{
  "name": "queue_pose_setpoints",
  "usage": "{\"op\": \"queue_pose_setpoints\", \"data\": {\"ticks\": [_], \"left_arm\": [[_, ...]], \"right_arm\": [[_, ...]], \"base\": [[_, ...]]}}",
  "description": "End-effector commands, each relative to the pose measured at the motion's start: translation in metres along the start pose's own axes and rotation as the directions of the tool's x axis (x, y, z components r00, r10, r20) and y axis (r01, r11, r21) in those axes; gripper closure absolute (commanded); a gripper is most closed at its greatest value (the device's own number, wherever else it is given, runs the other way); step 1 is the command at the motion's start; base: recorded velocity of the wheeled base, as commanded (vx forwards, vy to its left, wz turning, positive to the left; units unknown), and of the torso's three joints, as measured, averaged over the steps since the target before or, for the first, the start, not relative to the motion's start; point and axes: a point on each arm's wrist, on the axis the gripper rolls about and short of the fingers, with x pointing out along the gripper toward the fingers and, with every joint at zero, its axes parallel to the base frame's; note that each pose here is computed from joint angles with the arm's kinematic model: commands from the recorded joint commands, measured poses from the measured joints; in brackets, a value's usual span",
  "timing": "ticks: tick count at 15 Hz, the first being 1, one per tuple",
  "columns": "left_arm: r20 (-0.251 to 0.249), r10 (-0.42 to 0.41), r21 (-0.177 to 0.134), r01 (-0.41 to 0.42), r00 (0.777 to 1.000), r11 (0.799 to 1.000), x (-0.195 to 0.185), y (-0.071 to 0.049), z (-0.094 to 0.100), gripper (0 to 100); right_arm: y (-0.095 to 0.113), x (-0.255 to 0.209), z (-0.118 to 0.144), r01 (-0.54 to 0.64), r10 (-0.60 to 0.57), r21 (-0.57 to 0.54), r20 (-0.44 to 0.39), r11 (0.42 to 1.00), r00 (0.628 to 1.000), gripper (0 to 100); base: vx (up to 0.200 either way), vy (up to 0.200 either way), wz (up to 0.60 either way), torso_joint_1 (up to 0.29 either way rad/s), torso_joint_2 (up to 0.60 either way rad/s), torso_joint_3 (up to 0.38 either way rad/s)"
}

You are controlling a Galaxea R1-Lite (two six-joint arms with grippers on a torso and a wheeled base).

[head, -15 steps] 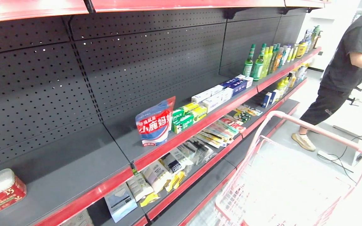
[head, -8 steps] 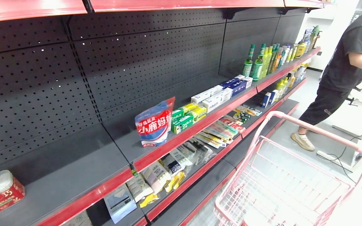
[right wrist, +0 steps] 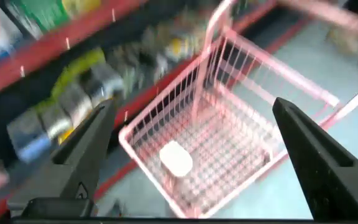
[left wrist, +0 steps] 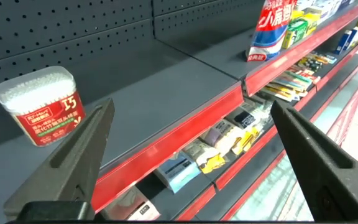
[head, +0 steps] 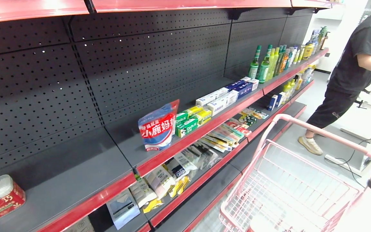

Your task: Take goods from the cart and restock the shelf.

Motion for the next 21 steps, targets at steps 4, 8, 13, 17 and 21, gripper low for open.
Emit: {"op": "queue_pose_setpoints", "data": {"ticks": [4, 8, 13, 17, 21], "left_arm": [[-0.002, 0.000, 0.000, 0.000, 1.000, 1.000, 0.000, 0.000, 0.000, 0], [-0.002, -0.001, 0.000, 0.001, 1.000, 1.000, 0.000, 0.000, 0.000, 0], [-0.002, -0.001, 0.000, 0.001, 1.000, 1.000, 0.000, 0.000, 0.000, 0], [-0.002, -0.001, 0.000, 0.001, 1.000, 1.000, 0.000, 0.000, 0.000, 0], [0.000, -0.001, 0.000, 0.001, 1.000, 1.000, 0.000, 0.000, 0.000, 0]], "right_arm": [[0.003, 0.189, -0.048, -0.095, 0.025, -0.087, -0.595, 0.992, 0.803, 0], [0.018, 0.213, -0.084, -0.203, 0.049, -0.143, -0.690, 0.969, 0.722, 0], [0.051, 0.234, -0.102, -0.354, 0.160, -0.151, -0.686, 0.923, 0.710, 0], [0.070, 0.243, -0.122, -0.420, 0.192, -0.166, -0.702, 0.892, 0.685, 0], [0.081, 0.246, -0.130, -0.471, 0.227, -0.151, -0.724, 0.869, 0.651, 0]], "base": [[0.000, 0.000, 0.00, 0.000, 0.00, 0.000], [0.000, 0.000, -0.60, 0.002, 0.01, 0.004], [0.000, 0.000, -0.24, 0.004, 0.00, 0.002], [0.000, 0.000, 0.00, 0.000, 0.00, 0.000], [0.000, 0.000, 0.00, -0.046, 0.10, 0.052]]}}
